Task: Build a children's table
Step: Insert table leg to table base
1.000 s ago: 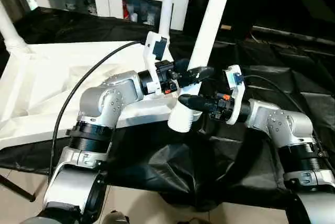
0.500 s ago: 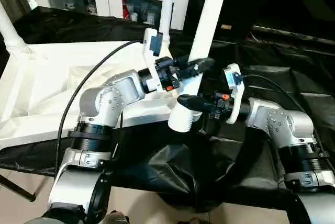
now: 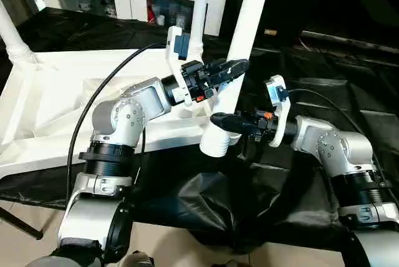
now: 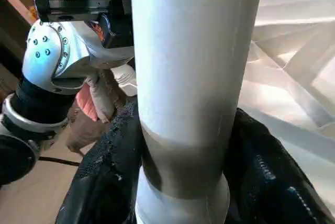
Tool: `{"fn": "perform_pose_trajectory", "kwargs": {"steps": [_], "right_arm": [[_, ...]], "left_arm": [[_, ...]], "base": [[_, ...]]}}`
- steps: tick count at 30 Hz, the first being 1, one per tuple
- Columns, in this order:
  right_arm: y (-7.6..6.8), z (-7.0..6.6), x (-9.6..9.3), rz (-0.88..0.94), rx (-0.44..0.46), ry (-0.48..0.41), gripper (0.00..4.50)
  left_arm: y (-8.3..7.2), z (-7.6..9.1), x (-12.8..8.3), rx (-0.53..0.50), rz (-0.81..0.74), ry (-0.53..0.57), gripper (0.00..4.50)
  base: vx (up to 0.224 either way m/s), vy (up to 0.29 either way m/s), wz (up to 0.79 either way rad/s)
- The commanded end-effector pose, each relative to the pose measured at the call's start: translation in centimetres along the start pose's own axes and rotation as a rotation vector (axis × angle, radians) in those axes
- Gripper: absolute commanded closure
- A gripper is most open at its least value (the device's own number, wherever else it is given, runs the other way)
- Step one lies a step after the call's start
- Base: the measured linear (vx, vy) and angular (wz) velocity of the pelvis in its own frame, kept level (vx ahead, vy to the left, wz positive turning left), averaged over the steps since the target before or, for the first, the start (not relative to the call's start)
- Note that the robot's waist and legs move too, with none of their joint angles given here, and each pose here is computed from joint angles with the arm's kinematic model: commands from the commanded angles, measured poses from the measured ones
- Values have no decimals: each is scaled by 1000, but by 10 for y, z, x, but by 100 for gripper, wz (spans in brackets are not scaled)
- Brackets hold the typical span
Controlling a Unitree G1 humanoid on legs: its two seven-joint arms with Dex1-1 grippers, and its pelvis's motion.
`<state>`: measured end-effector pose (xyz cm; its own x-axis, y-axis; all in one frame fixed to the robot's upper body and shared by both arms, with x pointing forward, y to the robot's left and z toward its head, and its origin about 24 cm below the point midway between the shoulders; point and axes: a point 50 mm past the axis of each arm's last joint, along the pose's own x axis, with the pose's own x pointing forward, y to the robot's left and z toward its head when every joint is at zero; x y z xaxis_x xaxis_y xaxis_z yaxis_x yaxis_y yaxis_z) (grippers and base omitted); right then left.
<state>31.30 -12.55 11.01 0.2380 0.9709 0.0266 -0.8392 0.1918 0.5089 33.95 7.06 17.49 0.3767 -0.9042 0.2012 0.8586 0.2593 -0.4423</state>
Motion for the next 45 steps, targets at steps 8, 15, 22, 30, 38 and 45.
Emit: {"fn": "perform_pose_trajectory", "kwargs": {"steps": [8, 15, 22, 30, 38, 45], "right_arm": [[-5, 6, 5, -77, -73, 11, 172], [-4, 9, 6, -60, -66, -8, 163], [3, 8, 8, 25, -48, 10, 163], [5, 2, 8, 71, -4, 42, 163], [3, 5, 8, 52, 2, 29, 163], [3, 8, 8, 46, -1, 11, 163]], "left_arm": [[-7, 5, 5, 3, -53, -27, 265], [-8, 5, 1, 7, -73, -7, 265], [-12, 3, 2, 3, -107, 6, 265], [-13, 4, 4, 10, -115, -3, 265], [-13, 4, 2, 8, -124, 1, 265], [-12, 4, 0, 9, -123, -1, 265]], "base": [[0, 0, 0], [0, 0, 0], [0, 0, 0], [0, 0, 0], [0, 0, 0], [0, 0, 0]]}}
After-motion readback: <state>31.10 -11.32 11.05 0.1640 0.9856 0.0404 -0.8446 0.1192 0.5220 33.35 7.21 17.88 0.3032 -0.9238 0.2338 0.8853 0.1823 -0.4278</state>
